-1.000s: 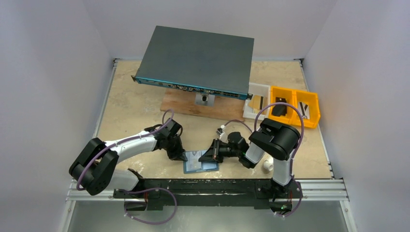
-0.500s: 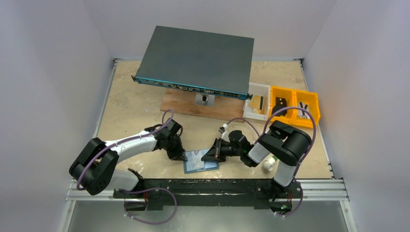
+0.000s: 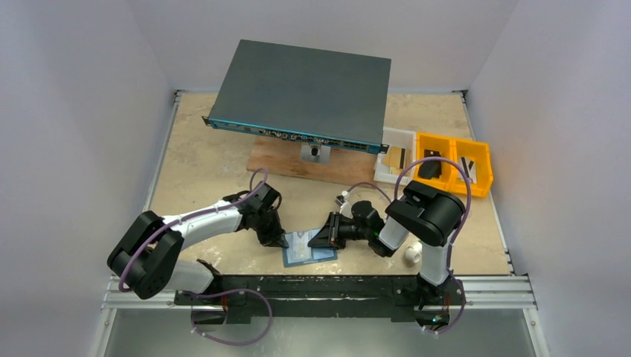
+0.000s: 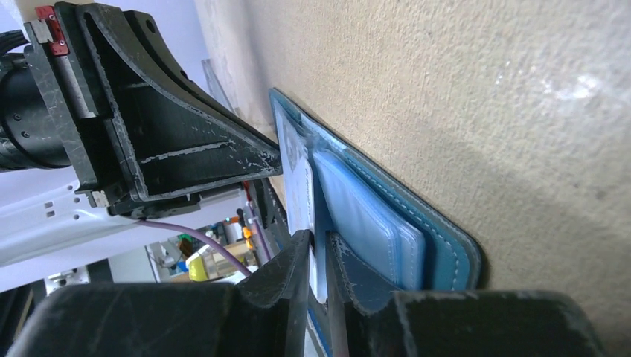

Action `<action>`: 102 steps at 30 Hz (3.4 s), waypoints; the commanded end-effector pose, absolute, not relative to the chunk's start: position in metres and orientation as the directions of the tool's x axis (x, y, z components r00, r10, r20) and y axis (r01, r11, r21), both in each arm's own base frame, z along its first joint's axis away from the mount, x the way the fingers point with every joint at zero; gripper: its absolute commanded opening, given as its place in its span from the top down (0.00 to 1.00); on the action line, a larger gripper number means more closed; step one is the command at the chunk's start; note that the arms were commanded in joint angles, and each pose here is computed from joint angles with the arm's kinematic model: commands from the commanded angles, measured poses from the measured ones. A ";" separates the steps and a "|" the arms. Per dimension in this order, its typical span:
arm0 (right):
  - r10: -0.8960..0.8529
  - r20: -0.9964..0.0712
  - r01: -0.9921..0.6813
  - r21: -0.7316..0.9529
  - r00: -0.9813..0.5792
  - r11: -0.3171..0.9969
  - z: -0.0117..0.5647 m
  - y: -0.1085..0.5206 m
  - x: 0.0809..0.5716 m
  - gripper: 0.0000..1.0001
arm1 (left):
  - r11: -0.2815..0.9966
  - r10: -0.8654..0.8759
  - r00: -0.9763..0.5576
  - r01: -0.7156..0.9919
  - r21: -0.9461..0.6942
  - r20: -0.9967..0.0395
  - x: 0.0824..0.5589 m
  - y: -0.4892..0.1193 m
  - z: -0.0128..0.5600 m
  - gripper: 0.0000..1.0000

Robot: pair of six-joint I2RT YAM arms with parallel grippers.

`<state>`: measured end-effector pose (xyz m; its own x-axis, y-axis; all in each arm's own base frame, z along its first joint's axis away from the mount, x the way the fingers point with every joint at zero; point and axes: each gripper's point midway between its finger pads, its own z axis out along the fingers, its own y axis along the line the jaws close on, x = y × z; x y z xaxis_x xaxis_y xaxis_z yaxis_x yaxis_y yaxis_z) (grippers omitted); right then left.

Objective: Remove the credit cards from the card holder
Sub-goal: Remove the credit card from the card holder, then place the credit card in the storage box.

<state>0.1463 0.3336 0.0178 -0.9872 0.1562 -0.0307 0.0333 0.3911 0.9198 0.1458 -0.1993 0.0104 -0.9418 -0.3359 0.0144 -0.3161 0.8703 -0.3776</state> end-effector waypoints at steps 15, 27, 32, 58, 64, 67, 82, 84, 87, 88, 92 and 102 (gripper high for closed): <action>0.236 -0.079 0.026 0.911 -0.969 0.412 0.024 0.319 0.156 1.00 | 0.937 -0.340 -0.940 -0.336 -0.099 -0.022 0.123 -0.141 -0.026 1.00; 0.257 -0.145 0.019 0.839 -0.955 0.545 0.014 0.298 0.163 1.00 | 0.937 -0.339 -0.940 -0.335 -0.094 -0.026 0.123 -0.139 -0.026 1.00; 0.198 -0.177 -0.056 0.862 -0.964 0.503 0.026 0.310 0.164 0.88 | 0.938 -0.333 -0.943 -0.329 -0.108 -0.021 0.124 -0.143 -0.025 1.00; 0.158 -0.165 -0.070 0.874 -0.974 0.480 0.029 0.318 0.159 1.00 | 0.940 -0.330 -0.943 -0.326 -0.099 -0.031 0.127 -0.143 -0.023 1.00; 0.195 -0.197 -0.058 0.830 -0.961 0.555 0.026 0.300 0.163 1.00 | 0.940 -0.332 -0.943 -0.328 -0.091 -0.029 0.125 -0.141 -0.024 1.00; 0.208 -0.215 -0.056 0.811 -0.954 0.582 0.026 0.291 0.165 1.00 | 0.940 -0.332 -0.943 -0.327 -0.100 -0.033 0.126 -0.142 -0.023 1.00; 0.263 -0.307 -0.087 0.785 -0.915 0.613 0.070 0.274 0.176 1.00 | 0.938 -0.266 -0.956 -0.226 -0.264 -0.126 0.155 -0.170 0.031 0.98; 0.276 -0.312 -0.077 0.778 -0.909 0.624 0.074 0.270 0.178 1.00 | 0.933 -0.254 -0.955 -0.200 -0.299 -0.152 0.162 -0.176 0.046 0.91; 0.297 -0.334 -0.069 0.760 -0.895 0.646 0.082 0.262 0.184 1.00 | 0.924 -0.233 -0.952 -0.154 -0.350 -0.197 0.169 -0.183 0.069 0.77; 0.305 -0.342 -0.063 0.751 -0.889 0.658 0.085 0.258 0.186 1.00 | 0.920 -0.228 -0.951 -0.140 -0.366 -0.208 0.171 -0.186 0.076 0.73; 0.345 -0.369 -0.023 0.712 -0.863 0.702 0.093 0.237 0.194 1.00 | 0.911 -0.196 -0.951 -0.087 -0.403 -0.238 0.175 -0.192 0.095 0.53; 0.435 -0.443 0.068 0.635 -0.784 0.769 0.118 0.189 0.207 1.00 | 0.905 -0.137 -0.955 -0.014 -0.425 -0.261 0.176 -0.198 0.105 0.35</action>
